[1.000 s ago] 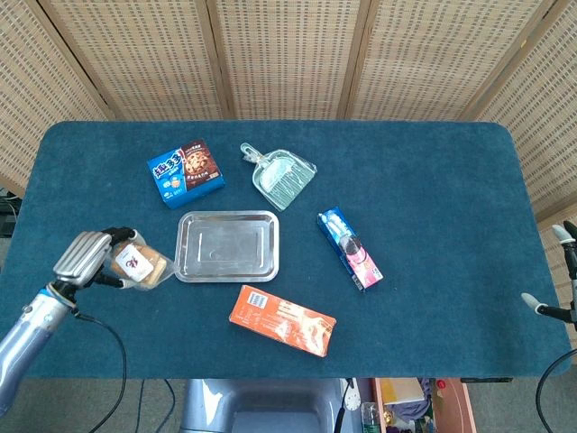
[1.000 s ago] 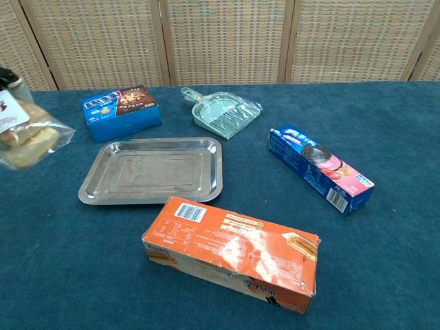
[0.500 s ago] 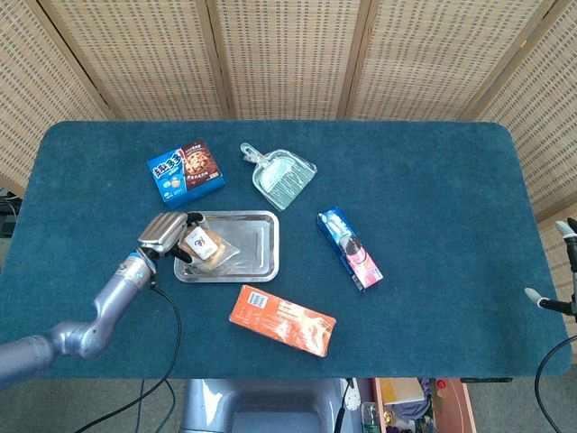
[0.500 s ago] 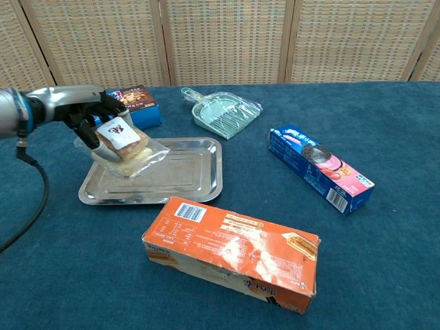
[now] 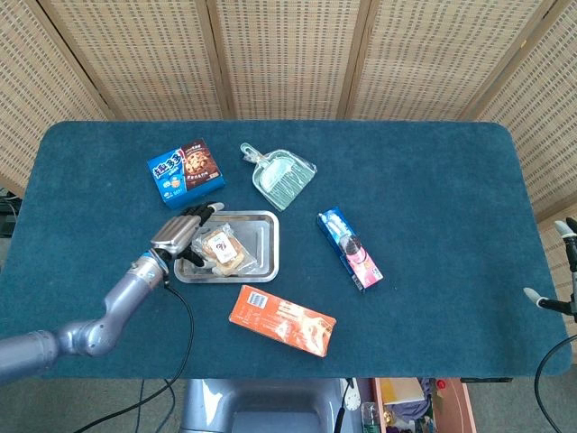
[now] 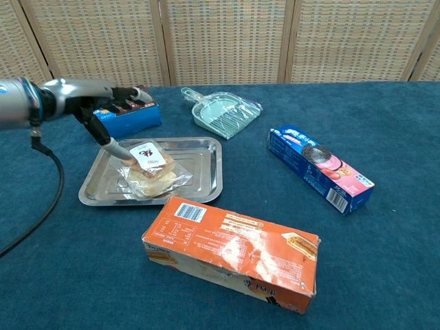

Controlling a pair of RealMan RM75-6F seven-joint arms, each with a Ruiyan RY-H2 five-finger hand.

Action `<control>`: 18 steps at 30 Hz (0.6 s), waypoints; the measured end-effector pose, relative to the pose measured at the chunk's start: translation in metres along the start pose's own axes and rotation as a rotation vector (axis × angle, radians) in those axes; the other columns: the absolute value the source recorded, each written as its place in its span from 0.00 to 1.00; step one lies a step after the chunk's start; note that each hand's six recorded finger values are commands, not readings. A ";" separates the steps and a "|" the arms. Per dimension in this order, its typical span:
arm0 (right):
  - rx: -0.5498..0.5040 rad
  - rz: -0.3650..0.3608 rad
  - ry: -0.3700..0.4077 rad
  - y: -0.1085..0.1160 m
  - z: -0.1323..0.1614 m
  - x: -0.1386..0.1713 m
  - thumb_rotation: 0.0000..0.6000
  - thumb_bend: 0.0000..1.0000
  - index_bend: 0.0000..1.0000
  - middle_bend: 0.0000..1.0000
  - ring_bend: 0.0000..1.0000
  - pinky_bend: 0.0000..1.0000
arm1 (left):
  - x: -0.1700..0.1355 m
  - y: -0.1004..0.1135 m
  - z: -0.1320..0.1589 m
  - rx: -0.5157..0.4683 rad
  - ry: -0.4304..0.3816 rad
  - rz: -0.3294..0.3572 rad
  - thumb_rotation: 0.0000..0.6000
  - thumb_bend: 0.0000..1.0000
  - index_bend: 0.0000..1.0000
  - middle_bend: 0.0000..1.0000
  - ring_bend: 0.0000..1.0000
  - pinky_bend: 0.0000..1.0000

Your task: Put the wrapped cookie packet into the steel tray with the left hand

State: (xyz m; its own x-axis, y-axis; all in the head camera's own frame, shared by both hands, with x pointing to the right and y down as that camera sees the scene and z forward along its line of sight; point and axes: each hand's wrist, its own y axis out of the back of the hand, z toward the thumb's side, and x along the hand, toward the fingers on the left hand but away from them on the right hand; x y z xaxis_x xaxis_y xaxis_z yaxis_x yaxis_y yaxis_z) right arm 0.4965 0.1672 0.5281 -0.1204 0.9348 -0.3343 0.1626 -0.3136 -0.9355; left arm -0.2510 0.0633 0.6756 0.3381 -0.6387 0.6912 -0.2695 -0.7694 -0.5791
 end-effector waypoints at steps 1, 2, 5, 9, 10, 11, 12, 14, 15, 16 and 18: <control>-0.001 -0.001 0.002 0.000 0.000 0.001 1.00 0.00 0.00 0.00 0.00 0.00 | -0.007 0.008 -0.001 0.005 -0.002 0.018 1.00 0.00 0.00 0.00 0.00 0.00; -0.002 -0.002 0.006 0.001 0.001 0.001 1.00 0.00 0.00 0.00 0.00 0.00 | -0.014 0.016 -0.003 0.012 -0.004 0.040 1.00 0.00 0.00 0.00 0.00 0.00; -0.004 -0.007 0.017 0.002 0.004 0.004 1.00 0.00 0.00 0.00 0.00 0.00 | -0.045 0.046 -0.019 0.055 0.013 0.137 1.00 0.00 0.00 0.00 0.00 0.00; -0.006 -0.006 0.027 0.002 0.005 0.006 1.00 0.00 0.00 0.00 0.00 0.00 | -0.097 0.065 -0.048 0.096 0.051 0.285 1.00 0.00 0.00 0.00 0.00 0.00; -0.006 -0.006 0.030 0.002 0.006 0.007 1.00 0.00 0.00 0.00 0.00 0.00 | -0.110 0.067 -0.055 0.103 0.059 0.317 1.00 0.00 0.00 0.00 0.00 0.00; -0.007 -0.006 0.033 0.002 0.006 0.008 1.00 0.00 0.00 0.00 0.00 0.00 | -0.122 0.069 -0.062 0.111 0.067 0.348 1.00 0.00 0.00 0.00 0.00 0.00; -0.007 -0.006 0.034 0.002 0.006 0.008 1.00 0.00 0.00 0.00 0.00 0.00 | -0.140 0.070 -0.072 0.120 0.076 0.386 1.00 0.00 0.00 0.00 0.00 0.00; -0.009 -0.009 0.039 0.003 0.007 0.009 1.00 0.00 0.00 0.00 0.00 0.00 | -0.167 0.067 -0.085 0.130 0.092 0.426 1.00 0.00 0.00 0.00 0.00 0.00; -0.010 -0.012 0.043 0.004 0.008 0.010 1.00 0.00 0.00 0.00 0.00 0.00 | -0.185 0.063 -0.095 0.136 0.108 0.442 1.00 0.00 0.00 0.00 0.00 0.00; -0.012 -0.015 0.045 0.005 0.009 0.010 1.00 0.00 0.00 0.00 0.00 0.00 | -0.198 0.059 -0.101 0.140 0.120 0.449 1.00 0.00 0.00 0.00 0.00 0.00; -0.015 -0.019 0.049 0.006 0.009 0.012 1.00 0.00 0.00 0.00 0.00 0.00 | -0.224 0.048 -0.115 0.146 0.146 0.447 1.00 0.00 0.00 0.00 0.00 0.00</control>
State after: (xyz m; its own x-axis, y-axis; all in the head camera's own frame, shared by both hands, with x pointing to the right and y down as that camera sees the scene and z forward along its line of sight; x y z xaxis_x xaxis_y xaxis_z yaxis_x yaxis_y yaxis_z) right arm 0.4872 0.1750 0.5174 -0.0751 0.9476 -0.3104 0.1754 -0.2939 -0.9396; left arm -0.4437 0.1685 0.5426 0.0851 -0.9087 0.4087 -0.2269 -0.4171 -0.8801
